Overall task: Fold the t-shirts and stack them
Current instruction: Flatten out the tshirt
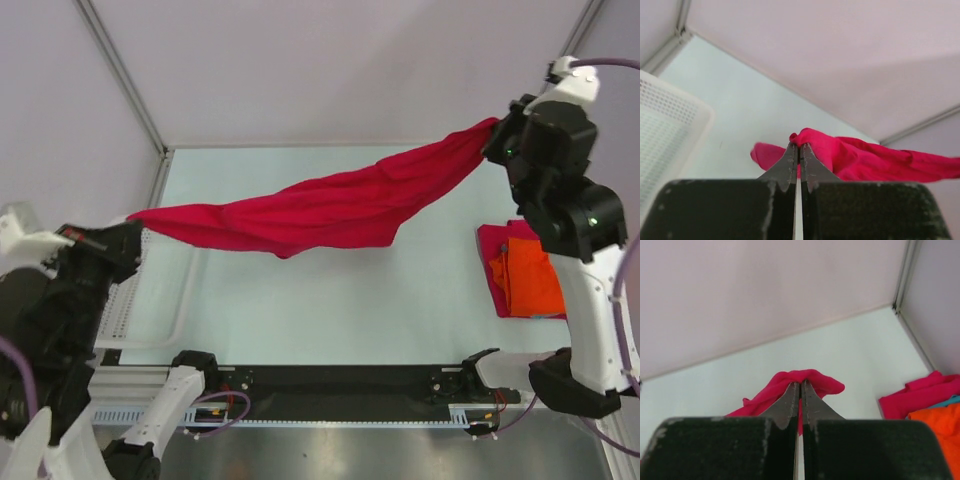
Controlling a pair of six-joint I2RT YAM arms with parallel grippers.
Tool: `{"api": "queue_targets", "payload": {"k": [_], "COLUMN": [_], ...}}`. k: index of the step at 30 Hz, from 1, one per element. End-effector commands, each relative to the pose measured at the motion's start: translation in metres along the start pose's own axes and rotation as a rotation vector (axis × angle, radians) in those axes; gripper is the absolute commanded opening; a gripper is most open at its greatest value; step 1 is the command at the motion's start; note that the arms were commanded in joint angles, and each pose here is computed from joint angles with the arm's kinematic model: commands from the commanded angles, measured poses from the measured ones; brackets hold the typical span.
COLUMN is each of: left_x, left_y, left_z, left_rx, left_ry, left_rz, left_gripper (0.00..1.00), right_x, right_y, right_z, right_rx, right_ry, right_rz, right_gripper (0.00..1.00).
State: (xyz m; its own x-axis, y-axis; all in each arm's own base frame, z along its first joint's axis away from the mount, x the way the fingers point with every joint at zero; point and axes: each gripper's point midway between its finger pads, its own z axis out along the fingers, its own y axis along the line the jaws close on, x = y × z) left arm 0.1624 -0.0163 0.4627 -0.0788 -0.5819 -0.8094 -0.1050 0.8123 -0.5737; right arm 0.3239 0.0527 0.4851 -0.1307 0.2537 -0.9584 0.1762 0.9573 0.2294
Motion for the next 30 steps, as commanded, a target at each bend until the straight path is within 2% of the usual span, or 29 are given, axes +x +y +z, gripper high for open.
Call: {"api": "queue_targets", "payload": {"k": [1,9,13,14,16,20,21,22,24,25,27,30], "left_x": [-0.025,-0.026,-0.009,-0.003,0.022,0.063,0.07,0.091,0.108,0.128,0.14,0.151], "left_y": [0.016,0.019,0.018,0.018,0.021,0.03,0.031,0.036,0.038,0.043,0.046,0.054], "left_z": [-0.027,-0.028,-0.009,-0.003,0.018,0.05,0.055,0.064,0.077,0.081,0.089,0.093], "left_rx": [-0.073,-0.081,-0.079,-0.079,-0.081,-0.08,-0.074,-0.075,-0.068,-0.072,-0.075,-0.093], "left_ry": [-0.132,-0.142,-0.063,-0.039,0.05,0.156,0.174,0.235,0.284,0.348,0.38,0.395], "left_rz": [-0.015,-0.02,0.006,0.011,0.022,0.001,-0.006,-0.009,-0.024,-0.032,-0.043,-0.04], "left_gripper": [0.0,0.0,0.0,0.0,0.0,0.0,0.0,0.0,0.0,0.0,0.0,0.0], "right_x": [-0.043,-0.045,-0.019,-0.003,0.036,0.156,0.184,0.213,0.272,0.295,0.33,0.357], "right_y": [-0.022,-0.021,-0.007,-0.006,0.017,0.05,0.061,0.062,0.066,0.064,0.065,0.069], "right_z": [-0.033,-0.037,-0.01,0.011,0.034,0.099,0.104,0.109,0.127,0.131,0.142,0.149], "right_rx": [0.051,0.042,0.004,0.011,-0.1,-0.194,-0.244,-0.243,-0.225,-0.209,-0.191,-0.196], "right_ry": [-0.109,-0.104,0.0,0.059,0.206,0.56,0.644,0.717,0.847,0.893,0.952,0.993], "right_rz": [0.034,0.052,0.038,0.038,0.052,0.025,0.026,0.012,-0.025,-0.044,-0.064,-0.07], "right_gripper": [0.0,0.0,0.0,0.0,0.0,0.0,0.0,0.0,0.0,0.0,0.0,0.0]}}
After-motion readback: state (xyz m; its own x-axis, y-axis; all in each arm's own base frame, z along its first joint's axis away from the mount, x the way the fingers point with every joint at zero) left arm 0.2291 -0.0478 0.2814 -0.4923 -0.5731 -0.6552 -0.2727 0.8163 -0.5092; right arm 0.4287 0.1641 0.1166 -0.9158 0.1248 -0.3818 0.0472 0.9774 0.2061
